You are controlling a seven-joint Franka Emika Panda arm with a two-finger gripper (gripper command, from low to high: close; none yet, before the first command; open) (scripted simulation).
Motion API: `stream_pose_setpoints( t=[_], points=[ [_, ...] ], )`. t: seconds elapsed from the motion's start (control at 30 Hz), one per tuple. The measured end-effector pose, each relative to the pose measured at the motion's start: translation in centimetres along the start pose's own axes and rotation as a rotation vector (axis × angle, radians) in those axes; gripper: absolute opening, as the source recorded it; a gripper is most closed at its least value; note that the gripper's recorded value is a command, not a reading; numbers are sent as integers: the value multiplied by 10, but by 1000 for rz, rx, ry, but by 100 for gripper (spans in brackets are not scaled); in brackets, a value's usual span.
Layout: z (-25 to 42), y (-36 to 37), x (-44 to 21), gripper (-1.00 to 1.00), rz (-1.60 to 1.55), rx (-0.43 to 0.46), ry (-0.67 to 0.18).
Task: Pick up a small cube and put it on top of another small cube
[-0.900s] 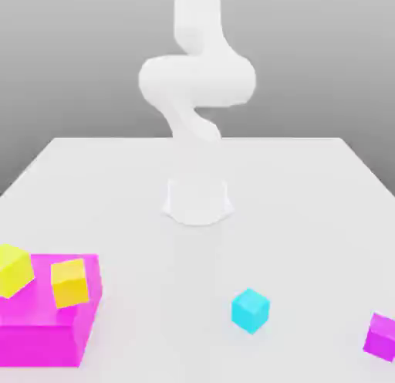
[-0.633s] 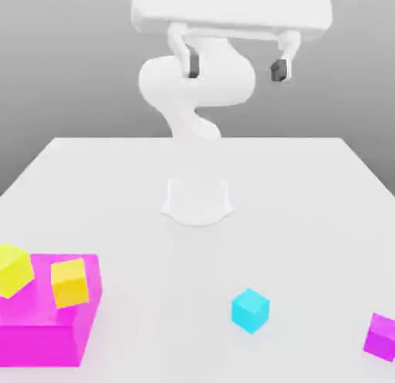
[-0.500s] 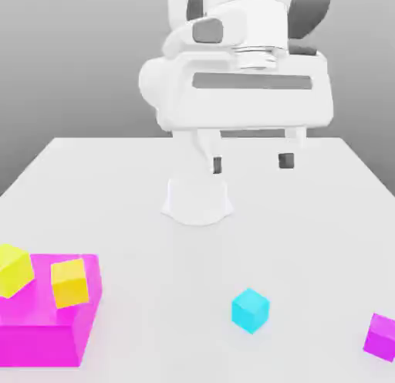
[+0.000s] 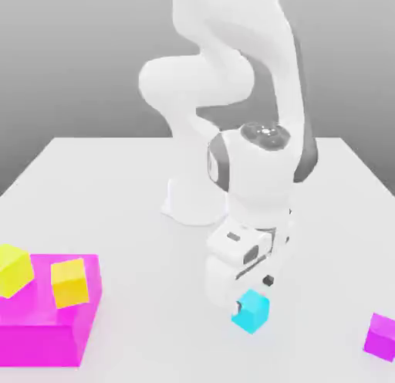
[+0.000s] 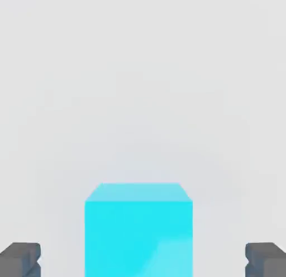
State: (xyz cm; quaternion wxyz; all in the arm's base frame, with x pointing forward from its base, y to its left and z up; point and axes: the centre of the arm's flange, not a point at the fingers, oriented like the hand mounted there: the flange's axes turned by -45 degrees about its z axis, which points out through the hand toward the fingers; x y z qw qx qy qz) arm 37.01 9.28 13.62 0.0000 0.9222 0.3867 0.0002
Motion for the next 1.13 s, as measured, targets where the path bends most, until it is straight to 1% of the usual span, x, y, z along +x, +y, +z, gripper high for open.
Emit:
stream_pose_setpoints(
  t=[0.03, 0.27, 0.47, 0.5, 0.57, 0.7, 0.87, 1.0, 1.03, 1.13],
  points=[
    [7, 0, -1, -100, 0, 0, 0],
    [8, -1, -1, -100, 0, 0, -1],
    [-44, 0, 0, -100, 0, 0, -1],
    [-53, 9, -3, -100, 34, -1, -2],
    [-75, 54, -20, -100, 198, -6, -3],
    [-124, 145, -76, -100, 569, -11, -4],
    [-185, 220, -165, -100, 979, 0, 1],
    [-146, 230, -182, -100, 1046, 4, 2],
    [-138, 230, -183, 100, 1048, 3, 1],
    [-138, 230, -183, 100, 1048, 3, 2]
  ],
)
